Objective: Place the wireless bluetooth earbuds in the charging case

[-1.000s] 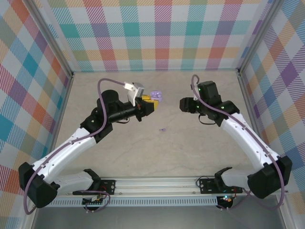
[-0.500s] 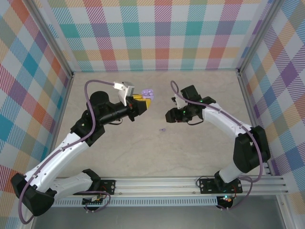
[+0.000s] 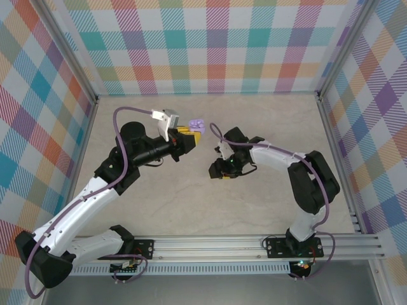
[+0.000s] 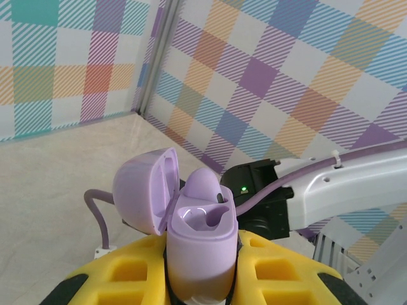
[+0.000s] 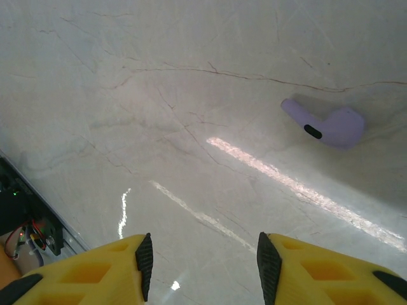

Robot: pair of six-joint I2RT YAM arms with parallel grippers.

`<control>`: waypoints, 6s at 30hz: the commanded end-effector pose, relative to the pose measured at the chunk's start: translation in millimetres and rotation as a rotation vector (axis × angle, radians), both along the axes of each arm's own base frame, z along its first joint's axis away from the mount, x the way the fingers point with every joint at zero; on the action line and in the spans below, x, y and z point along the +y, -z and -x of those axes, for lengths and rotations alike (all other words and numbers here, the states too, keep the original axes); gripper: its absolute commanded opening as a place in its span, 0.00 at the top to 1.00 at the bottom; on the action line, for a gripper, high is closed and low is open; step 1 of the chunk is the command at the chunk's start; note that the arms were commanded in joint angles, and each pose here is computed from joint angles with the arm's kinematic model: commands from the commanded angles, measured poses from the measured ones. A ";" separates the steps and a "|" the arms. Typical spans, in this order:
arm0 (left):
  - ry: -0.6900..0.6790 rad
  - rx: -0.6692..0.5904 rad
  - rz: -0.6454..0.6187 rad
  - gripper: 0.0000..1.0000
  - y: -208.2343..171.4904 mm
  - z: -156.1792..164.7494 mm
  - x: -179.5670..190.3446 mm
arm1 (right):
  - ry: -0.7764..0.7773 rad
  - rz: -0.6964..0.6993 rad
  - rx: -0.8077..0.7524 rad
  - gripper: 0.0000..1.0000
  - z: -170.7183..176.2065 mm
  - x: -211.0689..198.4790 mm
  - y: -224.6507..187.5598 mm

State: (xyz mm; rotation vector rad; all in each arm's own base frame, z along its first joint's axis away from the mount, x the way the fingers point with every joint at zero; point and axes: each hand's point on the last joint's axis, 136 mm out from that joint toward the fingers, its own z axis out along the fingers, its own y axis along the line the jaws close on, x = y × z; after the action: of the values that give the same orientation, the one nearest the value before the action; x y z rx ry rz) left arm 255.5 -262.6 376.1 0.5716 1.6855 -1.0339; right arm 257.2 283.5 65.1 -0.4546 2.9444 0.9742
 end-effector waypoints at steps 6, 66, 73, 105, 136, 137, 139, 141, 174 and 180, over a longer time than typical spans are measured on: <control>-0.002 0.002 0.017 1.00 -0.9 -2.2 1.0 | 0.046 0.072 0.011 0.56 -16.8 2.3 20.2; -0.039 0.001 0.019 1.00 3.2 -2.7 11.8 | -0.046 0.643 -0.191 0.69 -62.5 -3.5 53.6; -0.042 -0.002 0.019 1.00 2.7 -2.2 13.1 | -0.042 0.684 -0.178 0.72 -60.1 -8.8 62.5; -0.217 0.259 -0.077 1.00 91.4 -59.4 25.4 | 0.357 -0.021 -0.201 0.79 -100.7 -44.5 -49.2; 0.230 -0.011 -0.171 1.00 109.5 -17.4 -47.2 | 0.159 -0.503 -0.600 0.75 -37.9 8.2 -288.2; 0.233 -0.012 -0.175 1.00 108.6 -16.6 -48.3 | 0.152 -0.497 -0.604 0.75 -36.5 10.4 -288.5; 0.234 -0.013 -0.174 1.00 105.5 -16.3 -49.0 | 0.141 -0.492 -0.619 0.75 -34.4 13.9 -289.4; 0.236 -0.019 -0.165 1.00 100.7 -15.1 -49.9 | 0.131 -0.483 -0.631 0.75 -33.0 16.2 -288.2; 0.174 -0.034 -0.107 1.00 64.4 -20.3 -45.2 | 0.077 -0.389 -0.717 0.75 -27.7 12.8 -283.3; 0.208 -0.036 -0.094 1.00 59.9 -14.3 -47.5 | 0.068 -0.388 -0.714 0.75 -27.8 14.7 -280.7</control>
State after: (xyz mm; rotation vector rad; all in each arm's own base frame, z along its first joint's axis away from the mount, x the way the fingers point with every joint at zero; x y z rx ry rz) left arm 280.7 -307.0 288.9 0.8151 1.7471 -1.0394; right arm 287.3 296.5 333.9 -0.5050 2.1116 1.0640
